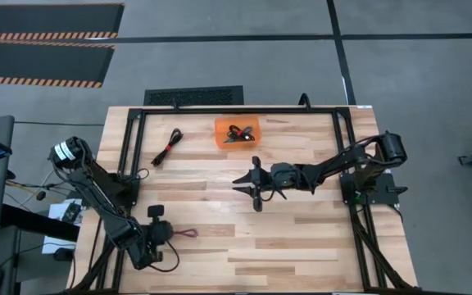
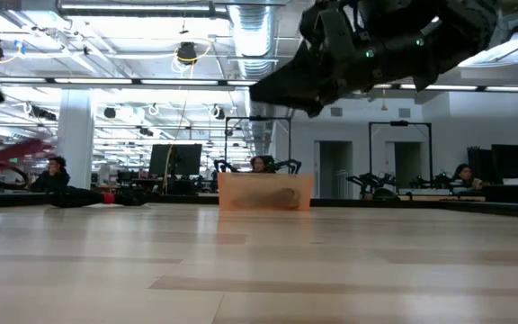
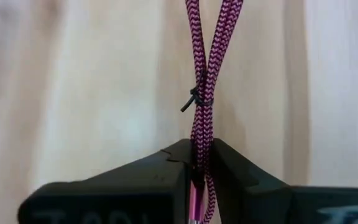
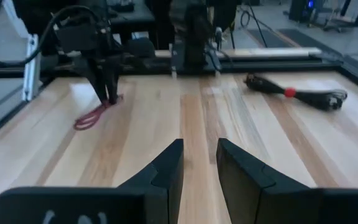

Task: Pick and place USB-C Cables
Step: Put the pink charger cable into the orange bin

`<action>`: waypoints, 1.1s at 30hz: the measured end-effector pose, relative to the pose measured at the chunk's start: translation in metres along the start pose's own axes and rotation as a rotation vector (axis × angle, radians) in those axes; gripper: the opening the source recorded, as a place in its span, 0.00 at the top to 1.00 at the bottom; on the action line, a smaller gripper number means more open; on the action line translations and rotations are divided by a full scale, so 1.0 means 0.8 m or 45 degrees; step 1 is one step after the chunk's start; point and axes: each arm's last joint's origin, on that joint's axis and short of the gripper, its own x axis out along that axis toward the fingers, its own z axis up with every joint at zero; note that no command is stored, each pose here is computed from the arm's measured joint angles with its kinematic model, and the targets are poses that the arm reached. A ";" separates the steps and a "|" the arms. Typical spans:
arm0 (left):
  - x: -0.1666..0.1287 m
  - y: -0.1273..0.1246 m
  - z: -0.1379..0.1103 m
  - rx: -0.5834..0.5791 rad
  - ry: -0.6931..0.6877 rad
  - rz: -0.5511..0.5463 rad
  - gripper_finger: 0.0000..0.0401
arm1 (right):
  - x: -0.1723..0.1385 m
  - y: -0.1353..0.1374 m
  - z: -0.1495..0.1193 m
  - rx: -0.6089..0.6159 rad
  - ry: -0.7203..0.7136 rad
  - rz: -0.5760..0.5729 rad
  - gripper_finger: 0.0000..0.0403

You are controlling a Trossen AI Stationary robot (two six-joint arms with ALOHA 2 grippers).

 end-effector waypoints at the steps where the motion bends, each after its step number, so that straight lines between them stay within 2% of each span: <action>1: -0.001 0.000 0.003 -0.019 -0.055 0.033 0.95 | -0.001 0.002 0.003 -0.003 -0.021 0.007 0.70; 5: -0.008 0.000 0.017 -0.112 -0.331 0.164 0.98 | -0.005 0.010 0.014 -0.001 -0.094 0.054 0.70; 9: -0.009 0.012 0.030 -0.210 -0.680 0.395 0.99 | -0.007 0.019 0.026 0.008 -0.215 0.175 0.70; 11: -0.005 0.021 0.038 -0.277 -0.787 0.486 0.99 | -0.004 0.024 0.033 0.017 -0.258 0.223 0.70; 14: 0.006 0.036 0.052 -0.322 -0.767 0.568 1.00 | -0.002 0.032 0.037 0.009 -0.255 0.259 0.70; 18: 0.023 0.053 0.078 -0.410 -0.666 0.569 1.00 | 0.000 0.042 0.042 -0.057 -0.259 0.277 0.66; 21: 0.032 0.057 0.100 -0.362 -0.619 0.495 1.00 | 0.000 0.041 0.043 -0.074 -0.261 0.256 0.58; 27: 0.035 0.059 0.137 -0.244 -0.696 0.382 1.00 | 0.009 0.032 0.029 -0.024 -0.201 0.116 0.41; 33: 0.039 0.068 0.147 -0.248 -0.695 0.350 1.00 | 0.019 0.038 0.019 0.021 -0.305 0.136 0.39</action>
